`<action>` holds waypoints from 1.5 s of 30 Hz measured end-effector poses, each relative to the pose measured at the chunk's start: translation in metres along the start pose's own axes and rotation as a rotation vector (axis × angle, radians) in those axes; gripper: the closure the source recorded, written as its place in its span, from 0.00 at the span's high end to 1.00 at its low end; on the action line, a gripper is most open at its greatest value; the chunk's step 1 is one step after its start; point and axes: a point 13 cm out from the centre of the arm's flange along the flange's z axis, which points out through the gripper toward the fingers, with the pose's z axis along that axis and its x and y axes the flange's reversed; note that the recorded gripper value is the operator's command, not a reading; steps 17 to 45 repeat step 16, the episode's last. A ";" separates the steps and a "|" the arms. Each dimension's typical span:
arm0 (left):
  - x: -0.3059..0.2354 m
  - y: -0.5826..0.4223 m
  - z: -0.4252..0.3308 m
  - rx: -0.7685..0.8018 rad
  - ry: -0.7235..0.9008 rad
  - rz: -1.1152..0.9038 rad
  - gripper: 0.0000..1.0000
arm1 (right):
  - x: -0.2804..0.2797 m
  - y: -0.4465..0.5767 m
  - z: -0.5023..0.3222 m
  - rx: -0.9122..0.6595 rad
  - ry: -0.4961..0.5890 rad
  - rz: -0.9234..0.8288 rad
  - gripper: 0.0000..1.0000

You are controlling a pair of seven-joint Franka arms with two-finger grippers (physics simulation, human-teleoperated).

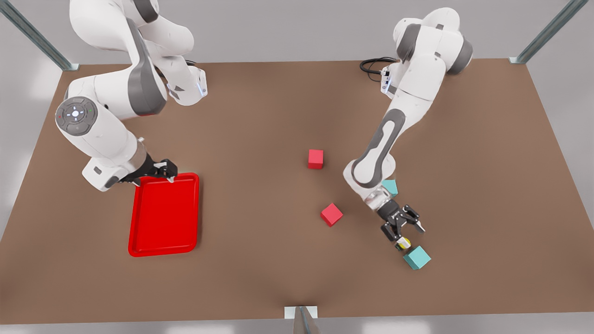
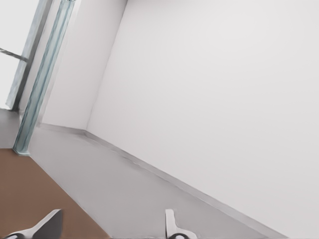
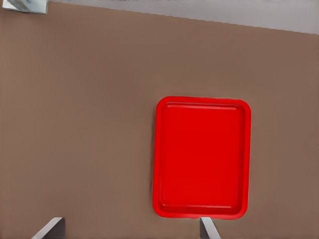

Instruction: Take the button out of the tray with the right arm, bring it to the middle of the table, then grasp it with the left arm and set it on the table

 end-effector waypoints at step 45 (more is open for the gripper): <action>-0.310 0.075 -0.168 -0.476 1.414 0.342 1.00 | 0.008 0.011 0.007 0.053 0.028 -0.041 1.00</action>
